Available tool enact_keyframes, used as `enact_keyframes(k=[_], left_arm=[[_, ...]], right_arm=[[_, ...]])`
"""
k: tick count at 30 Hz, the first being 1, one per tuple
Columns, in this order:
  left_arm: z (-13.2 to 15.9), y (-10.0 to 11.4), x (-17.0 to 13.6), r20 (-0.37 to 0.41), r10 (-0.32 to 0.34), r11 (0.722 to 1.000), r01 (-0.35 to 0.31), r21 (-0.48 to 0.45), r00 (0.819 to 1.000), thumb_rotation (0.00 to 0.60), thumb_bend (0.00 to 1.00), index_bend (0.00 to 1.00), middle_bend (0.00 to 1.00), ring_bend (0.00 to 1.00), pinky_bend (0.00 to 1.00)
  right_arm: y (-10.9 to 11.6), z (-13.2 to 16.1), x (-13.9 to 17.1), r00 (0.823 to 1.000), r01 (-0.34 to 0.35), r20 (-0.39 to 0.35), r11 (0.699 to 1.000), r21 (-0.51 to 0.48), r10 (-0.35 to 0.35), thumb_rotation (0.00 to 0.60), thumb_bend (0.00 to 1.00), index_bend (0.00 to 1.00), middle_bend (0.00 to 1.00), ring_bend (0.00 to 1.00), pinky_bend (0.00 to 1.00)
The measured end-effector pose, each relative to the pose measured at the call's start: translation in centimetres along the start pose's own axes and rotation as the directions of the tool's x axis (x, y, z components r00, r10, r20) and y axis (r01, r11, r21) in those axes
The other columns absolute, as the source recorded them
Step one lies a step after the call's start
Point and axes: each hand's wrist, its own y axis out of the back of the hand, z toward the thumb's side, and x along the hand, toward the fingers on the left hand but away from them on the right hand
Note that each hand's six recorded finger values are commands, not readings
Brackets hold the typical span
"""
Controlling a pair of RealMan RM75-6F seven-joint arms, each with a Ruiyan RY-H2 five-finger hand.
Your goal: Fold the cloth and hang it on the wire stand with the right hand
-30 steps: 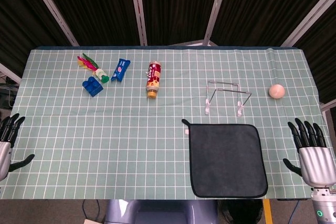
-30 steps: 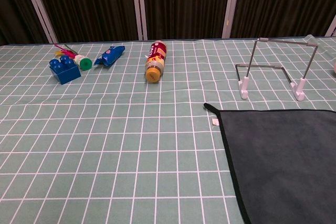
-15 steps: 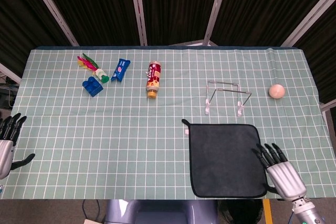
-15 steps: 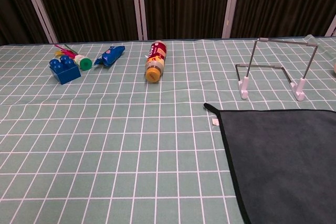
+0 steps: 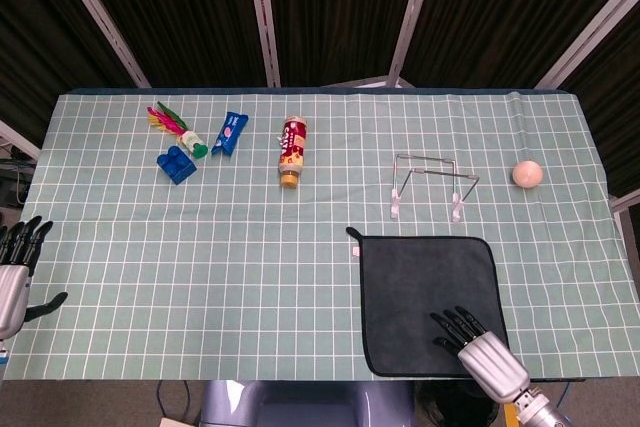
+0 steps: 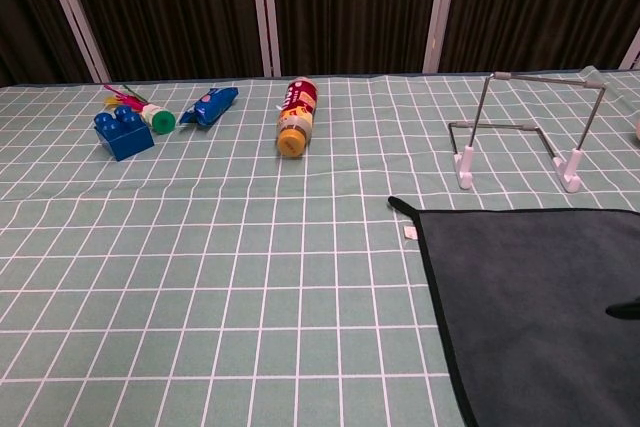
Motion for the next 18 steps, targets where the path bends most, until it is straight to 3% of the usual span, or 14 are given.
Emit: enact_keyframes(k=[18], left_arm=[[0.0, -0.2, 0.1, -0.002, -0.006, 1.000, 0.006, 0.004, 1.000, 0.600, 0.00, 0.00, 0.00, 0.00, 0.00]], right_arm=[[-1.6, 0.8, -1.1, 0.999, -0.002, -0.037, 0.998, 0.066, 0.005, 0.600, 0.11, 0.38, 0.05, 0.00, 0.00]])
